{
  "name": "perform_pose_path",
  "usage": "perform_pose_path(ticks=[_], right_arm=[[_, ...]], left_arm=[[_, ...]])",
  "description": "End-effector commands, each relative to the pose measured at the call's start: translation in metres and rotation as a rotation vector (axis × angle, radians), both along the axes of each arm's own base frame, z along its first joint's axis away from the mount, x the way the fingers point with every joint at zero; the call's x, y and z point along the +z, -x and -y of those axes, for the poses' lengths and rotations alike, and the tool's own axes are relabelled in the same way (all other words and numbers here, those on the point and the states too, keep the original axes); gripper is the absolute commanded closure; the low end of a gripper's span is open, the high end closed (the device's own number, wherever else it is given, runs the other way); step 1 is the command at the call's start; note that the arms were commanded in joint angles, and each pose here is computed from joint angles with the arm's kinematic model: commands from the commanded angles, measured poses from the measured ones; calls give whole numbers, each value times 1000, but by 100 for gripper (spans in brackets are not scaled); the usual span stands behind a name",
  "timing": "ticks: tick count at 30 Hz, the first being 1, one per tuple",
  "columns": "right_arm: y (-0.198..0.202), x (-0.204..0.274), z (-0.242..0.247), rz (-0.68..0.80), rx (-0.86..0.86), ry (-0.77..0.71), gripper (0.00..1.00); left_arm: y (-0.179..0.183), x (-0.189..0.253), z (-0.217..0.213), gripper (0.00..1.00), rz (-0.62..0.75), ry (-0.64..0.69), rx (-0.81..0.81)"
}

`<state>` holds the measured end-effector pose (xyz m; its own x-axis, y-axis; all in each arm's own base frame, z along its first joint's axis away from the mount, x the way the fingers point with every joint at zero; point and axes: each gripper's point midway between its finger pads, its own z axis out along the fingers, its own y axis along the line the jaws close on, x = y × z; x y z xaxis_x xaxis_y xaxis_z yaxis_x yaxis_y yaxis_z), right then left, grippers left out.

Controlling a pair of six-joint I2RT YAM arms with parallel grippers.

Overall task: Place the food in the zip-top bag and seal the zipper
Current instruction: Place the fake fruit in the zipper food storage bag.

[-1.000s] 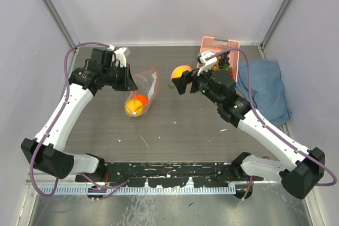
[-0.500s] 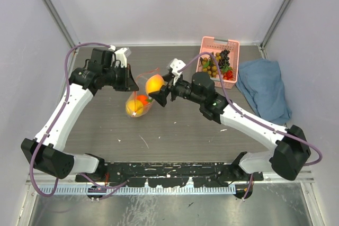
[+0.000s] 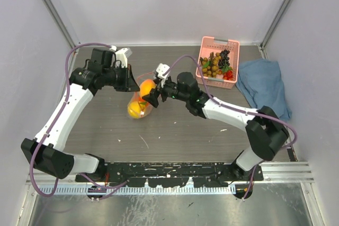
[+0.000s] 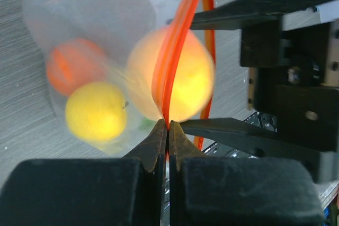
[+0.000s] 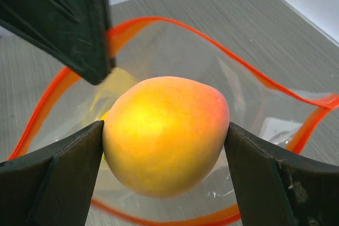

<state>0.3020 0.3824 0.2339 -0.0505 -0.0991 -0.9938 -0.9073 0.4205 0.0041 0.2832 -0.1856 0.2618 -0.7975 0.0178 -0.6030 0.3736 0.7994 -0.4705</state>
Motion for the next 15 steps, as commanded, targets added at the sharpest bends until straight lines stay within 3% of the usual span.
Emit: perform_pose_path(ticks=[1,9,15], right_arm=[[-21,34,-17,110,-24,-97,34],[-46,22,-38,49,-67,-169,30],[-74,26,-46,-84,-194,-298,28]], left_arm=[[2,21,8,100,82,50,-49],[4,21,12,100,73,62,-68],[6,18,17,100,53,71,-86]])
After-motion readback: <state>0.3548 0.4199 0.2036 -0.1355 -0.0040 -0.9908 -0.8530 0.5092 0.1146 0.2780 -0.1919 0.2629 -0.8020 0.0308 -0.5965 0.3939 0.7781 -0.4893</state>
